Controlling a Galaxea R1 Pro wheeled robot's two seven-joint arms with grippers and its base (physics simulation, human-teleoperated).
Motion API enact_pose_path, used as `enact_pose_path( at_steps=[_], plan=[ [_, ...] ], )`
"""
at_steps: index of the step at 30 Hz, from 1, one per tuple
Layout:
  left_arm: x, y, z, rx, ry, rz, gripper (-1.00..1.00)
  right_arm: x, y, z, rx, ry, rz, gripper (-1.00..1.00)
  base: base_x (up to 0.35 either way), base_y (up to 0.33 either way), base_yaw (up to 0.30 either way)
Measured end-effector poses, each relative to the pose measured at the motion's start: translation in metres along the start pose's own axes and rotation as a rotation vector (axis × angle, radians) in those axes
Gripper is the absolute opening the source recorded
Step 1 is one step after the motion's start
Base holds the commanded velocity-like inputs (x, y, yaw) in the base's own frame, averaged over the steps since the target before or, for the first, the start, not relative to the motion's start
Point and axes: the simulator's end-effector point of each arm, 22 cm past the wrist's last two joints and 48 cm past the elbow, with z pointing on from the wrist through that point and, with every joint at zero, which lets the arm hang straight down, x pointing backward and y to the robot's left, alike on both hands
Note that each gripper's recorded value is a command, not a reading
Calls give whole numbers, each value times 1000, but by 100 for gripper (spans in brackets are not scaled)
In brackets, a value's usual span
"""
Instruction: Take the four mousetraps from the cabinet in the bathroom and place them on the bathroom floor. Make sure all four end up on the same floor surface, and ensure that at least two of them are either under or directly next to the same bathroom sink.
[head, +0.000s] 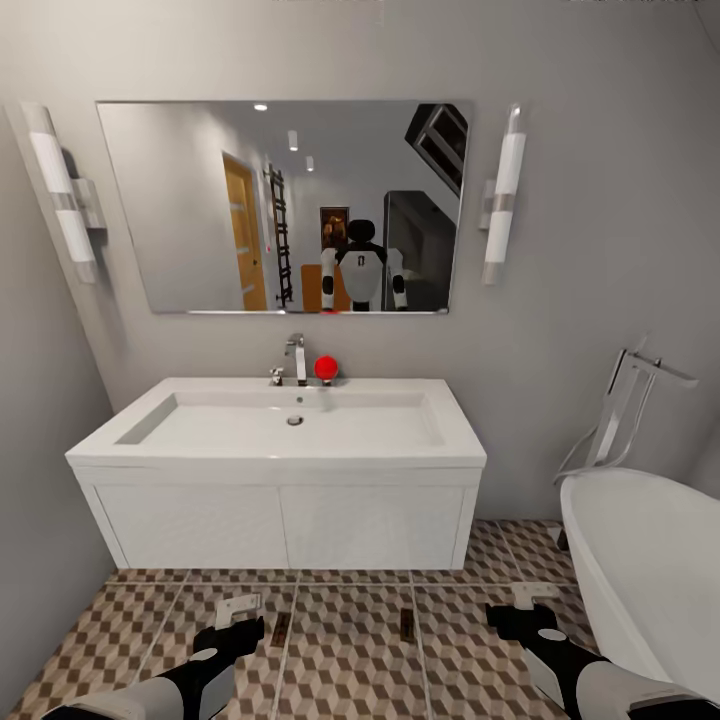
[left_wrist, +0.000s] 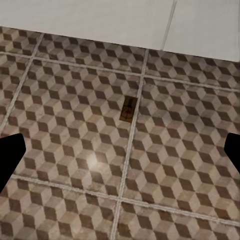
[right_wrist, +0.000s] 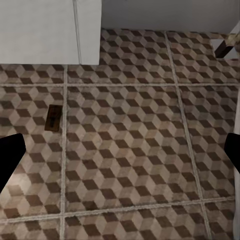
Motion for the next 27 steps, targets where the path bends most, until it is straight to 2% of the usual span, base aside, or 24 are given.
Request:
enact_pose_path(
  at_steps=[8, 27],
  plan=[
    [-9, 0, -9, 0, 0, 0, 100, -9, -2, -9, 0, 0, 0, 100, 0, 0, -152],
    [-28, 1, -29, 0, 1, 0, 100, -29, -5, -28, 0, 1, -2, 100, 0, 0, -268]
  ],
)
